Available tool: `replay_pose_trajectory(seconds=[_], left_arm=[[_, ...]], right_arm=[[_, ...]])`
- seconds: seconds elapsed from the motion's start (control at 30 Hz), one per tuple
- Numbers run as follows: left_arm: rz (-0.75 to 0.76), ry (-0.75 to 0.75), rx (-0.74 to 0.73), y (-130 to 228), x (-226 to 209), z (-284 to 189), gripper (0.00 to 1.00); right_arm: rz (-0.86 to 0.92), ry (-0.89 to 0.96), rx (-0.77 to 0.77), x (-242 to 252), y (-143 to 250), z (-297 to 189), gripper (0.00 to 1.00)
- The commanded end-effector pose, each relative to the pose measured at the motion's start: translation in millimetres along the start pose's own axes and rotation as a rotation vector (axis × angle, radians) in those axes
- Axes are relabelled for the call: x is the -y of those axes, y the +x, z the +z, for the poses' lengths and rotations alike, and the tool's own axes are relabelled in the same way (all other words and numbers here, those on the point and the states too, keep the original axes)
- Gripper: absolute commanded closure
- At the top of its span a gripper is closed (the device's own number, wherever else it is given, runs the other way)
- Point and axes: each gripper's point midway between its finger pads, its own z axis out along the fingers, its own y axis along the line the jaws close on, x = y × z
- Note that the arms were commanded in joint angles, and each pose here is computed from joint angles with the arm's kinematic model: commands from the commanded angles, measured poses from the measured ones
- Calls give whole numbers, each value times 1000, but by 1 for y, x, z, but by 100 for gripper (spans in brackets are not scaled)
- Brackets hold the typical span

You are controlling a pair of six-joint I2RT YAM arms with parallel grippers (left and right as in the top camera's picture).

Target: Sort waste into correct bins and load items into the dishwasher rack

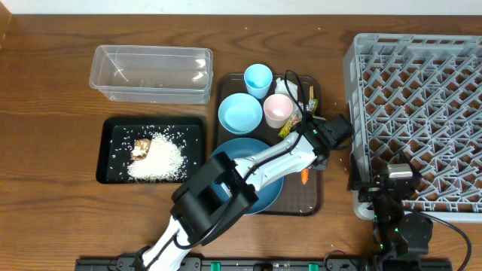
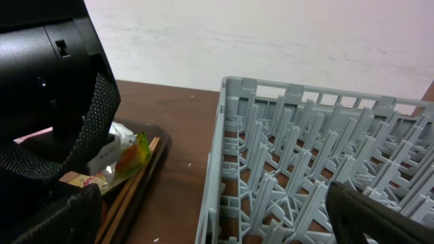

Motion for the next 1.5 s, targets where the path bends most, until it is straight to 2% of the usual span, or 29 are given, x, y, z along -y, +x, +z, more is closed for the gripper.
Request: replay_pose_trajectory(seconds=[0.0,0.4,0.93,1.17,1.47], left_arm=[[6,5,25,-5,0,-13,72],[5,17,39,-8,1,-21,73],[-12,92,127,-24,5,-83,74],[-79,70,135,-35,-33,-119,73],[-256,-61,74,-39,-133,-153,74]], right_arm=[[9,15,-1,3,1,0,1],[9,14,-1,3,1,0,1],[9,15,-1,3,1,0,1],[9,15,-1,3,1,0,1],[9,15,-1,3,1,0,1]])
